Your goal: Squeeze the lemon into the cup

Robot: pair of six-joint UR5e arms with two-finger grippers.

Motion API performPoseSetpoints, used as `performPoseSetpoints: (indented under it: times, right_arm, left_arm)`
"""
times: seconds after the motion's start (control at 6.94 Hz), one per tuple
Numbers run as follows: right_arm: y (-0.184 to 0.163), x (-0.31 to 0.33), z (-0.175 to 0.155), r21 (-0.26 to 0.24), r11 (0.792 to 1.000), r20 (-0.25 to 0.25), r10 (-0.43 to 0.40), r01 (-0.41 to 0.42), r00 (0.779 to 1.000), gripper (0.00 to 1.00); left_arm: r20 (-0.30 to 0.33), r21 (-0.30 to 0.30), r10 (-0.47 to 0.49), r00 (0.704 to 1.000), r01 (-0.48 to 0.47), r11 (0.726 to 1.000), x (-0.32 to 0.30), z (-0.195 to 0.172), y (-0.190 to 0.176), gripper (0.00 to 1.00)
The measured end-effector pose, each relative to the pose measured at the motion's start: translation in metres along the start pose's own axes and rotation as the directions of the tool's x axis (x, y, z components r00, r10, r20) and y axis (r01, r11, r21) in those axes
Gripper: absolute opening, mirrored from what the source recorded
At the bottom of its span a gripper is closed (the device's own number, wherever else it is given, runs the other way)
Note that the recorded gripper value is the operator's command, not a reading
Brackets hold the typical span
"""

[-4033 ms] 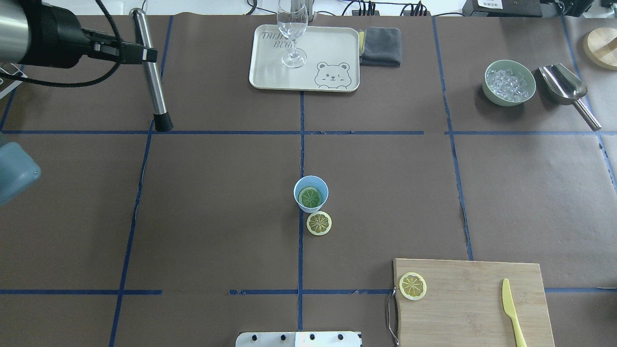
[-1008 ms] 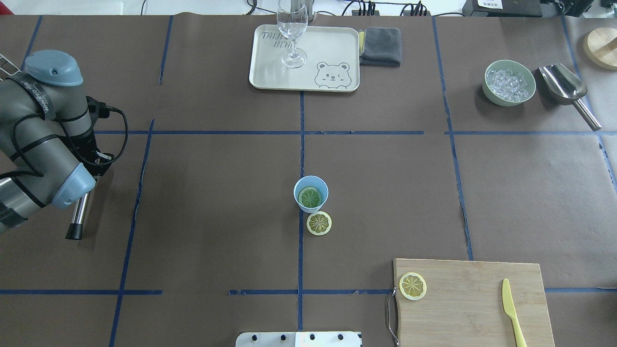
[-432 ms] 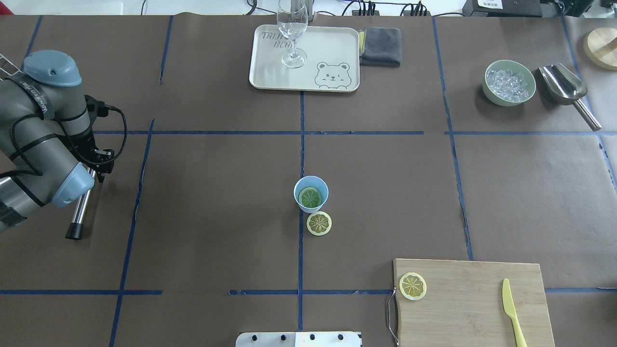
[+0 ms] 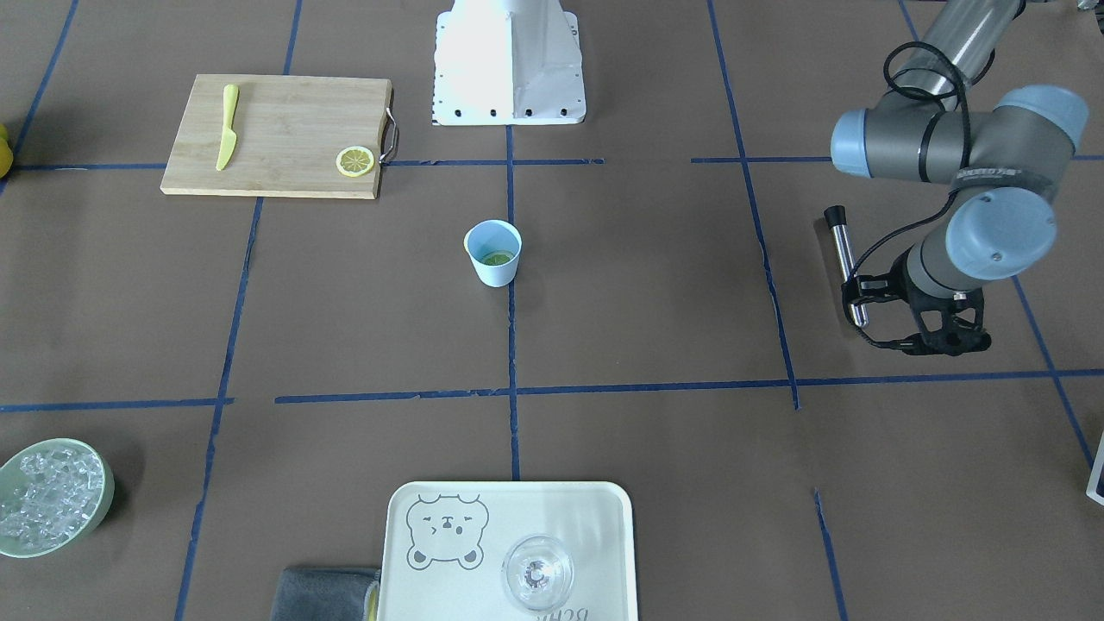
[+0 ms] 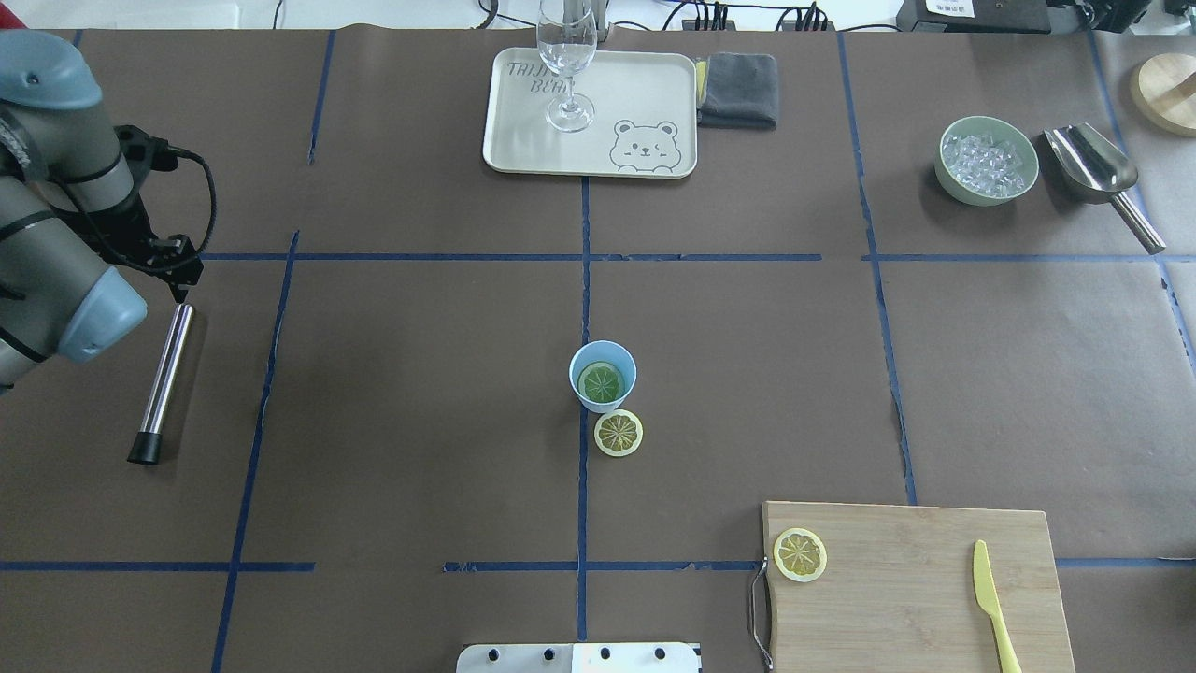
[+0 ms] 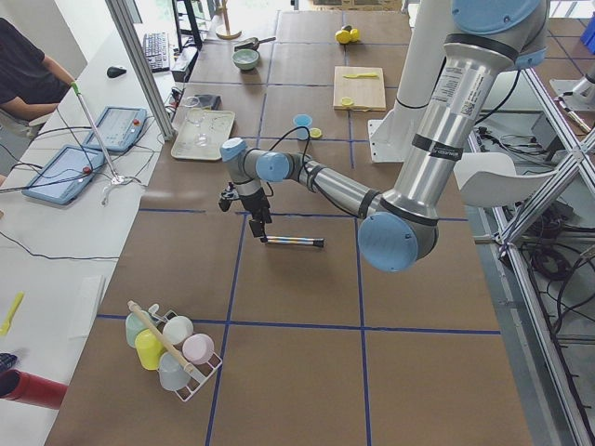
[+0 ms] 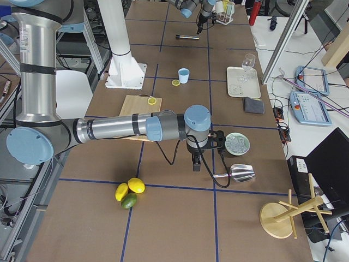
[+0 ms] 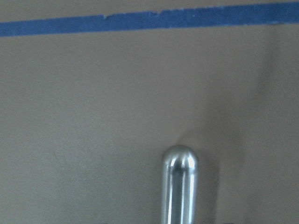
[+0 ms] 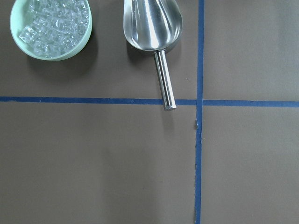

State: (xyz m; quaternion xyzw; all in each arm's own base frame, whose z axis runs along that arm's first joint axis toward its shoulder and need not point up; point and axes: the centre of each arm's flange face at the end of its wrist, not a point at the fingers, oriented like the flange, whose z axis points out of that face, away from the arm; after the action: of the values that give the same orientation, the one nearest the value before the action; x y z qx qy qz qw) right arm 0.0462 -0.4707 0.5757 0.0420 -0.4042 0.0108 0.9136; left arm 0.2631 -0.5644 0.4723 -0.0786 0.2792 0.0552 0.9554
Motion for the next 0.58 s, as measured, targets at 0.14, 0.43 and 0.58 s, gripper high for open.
performPoseSetpoints:
  times: [0.14, 0.43, 0.58]
  right_arm:
    - [-0.001, 0.0, 0.0, 0.001, 1.0, -0.001, 0.0, 0.0, 1.0, 1.0]
    - [-0.001, 0.0, 0.0, 0.001, 1.0, -0.001, -0.001, 0.001, 1.0, 1.0]
    - [0.0, 0.0, 0.0, -0.001, 1.0, -0.001, 0.001, -0.001, 1.0, 1.0]
  left_arm:
    - [-0.024, 0.075, 0.02, 1.0, -0.018, 0.997, -0.022, -0.044, -0.001, 1.0]
    - [-0.03, 0.227, 0.081, 0.996, -0.072, 0.971, -0.105, -0.128, 0.006, 1.0]
    - [-0.006, 0.278, 0.132, 0.991, -0.125, 0.952, -0.157, -0.156, 0.014, 1.0]
